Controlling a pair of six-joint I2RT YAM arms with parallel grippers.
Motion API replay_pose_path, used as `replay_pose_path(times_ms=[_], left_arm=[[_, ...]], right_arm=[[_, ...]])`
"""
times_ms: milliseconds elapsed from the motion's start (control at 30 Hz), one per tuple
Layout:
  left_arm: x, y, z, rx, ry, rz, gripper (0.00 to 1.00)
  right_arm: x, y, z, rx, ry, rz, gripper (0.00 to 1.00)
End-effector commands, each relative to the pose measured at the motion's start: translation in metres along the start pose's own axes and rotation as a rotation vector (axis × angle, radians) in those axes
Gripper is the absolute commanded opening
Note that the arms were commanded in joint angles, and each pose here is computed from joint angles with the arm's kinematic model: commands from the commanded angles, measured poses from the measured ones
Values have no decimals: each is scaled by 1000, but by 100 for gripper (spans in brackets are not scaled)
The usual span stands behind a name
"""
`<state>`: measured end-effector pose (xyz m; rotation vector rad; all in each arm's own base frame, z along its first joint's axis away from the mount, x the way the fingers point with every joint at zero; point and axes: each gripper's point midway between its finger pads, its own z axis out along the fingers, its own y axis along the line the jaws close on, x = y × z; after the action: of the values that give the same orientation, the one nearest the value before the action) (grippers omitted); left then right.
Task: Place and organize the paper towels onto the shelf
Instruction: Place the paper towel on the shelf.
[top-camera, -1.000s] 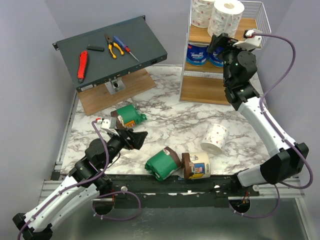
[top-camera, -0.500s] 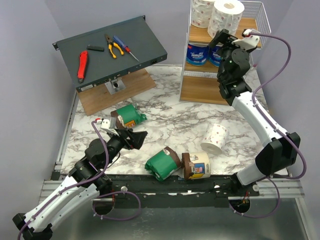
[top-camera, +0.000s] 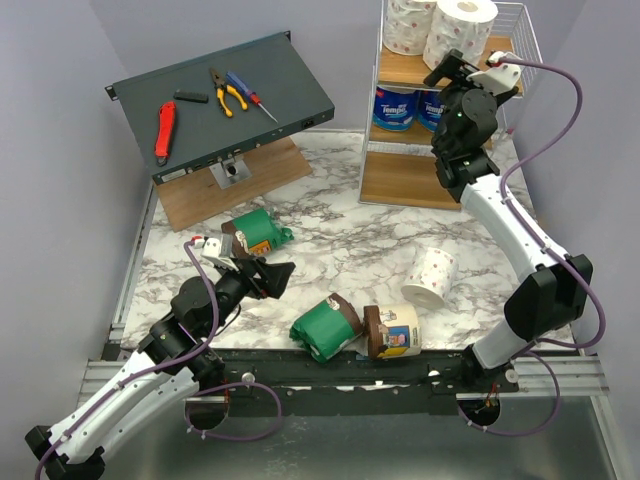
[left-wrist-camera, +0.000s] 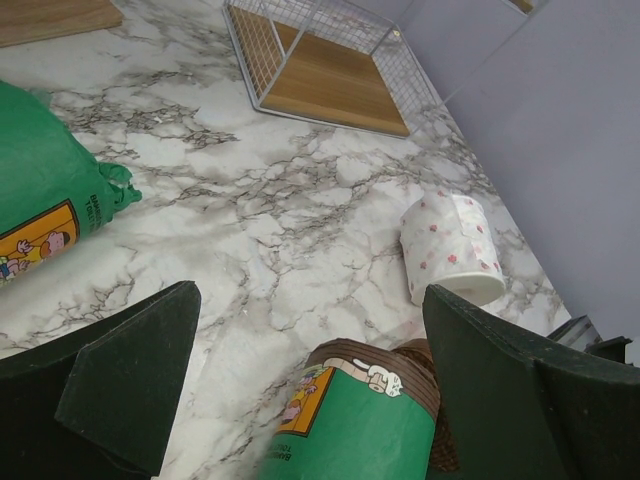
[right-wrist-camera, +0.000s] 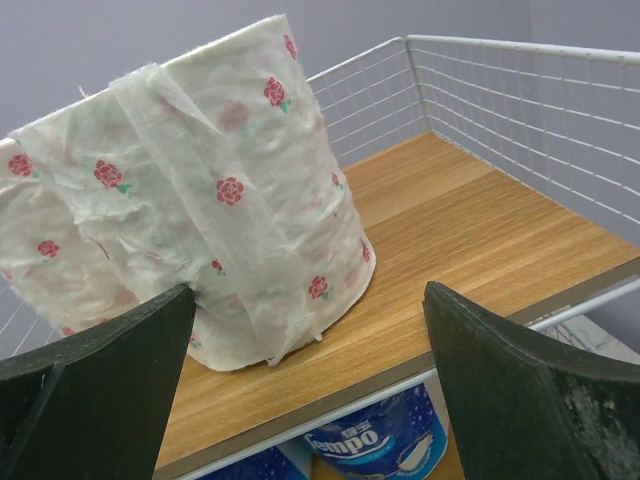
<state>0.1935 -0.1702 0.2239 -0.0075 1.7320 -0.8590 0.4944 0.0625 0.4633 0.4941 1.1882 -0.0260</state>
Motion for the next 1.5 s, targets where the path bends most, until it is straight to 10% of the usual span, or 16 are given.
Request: replay_pose_path(times_ms=[0,1467], left_arm=[[-8,-1,-2,-8,-23,3,99],[-2,7,3,-49,0,5,99]], right_arm=[[-15,-22,9,95,-51,12,100],[42,-38,62,39,53,7,100]])
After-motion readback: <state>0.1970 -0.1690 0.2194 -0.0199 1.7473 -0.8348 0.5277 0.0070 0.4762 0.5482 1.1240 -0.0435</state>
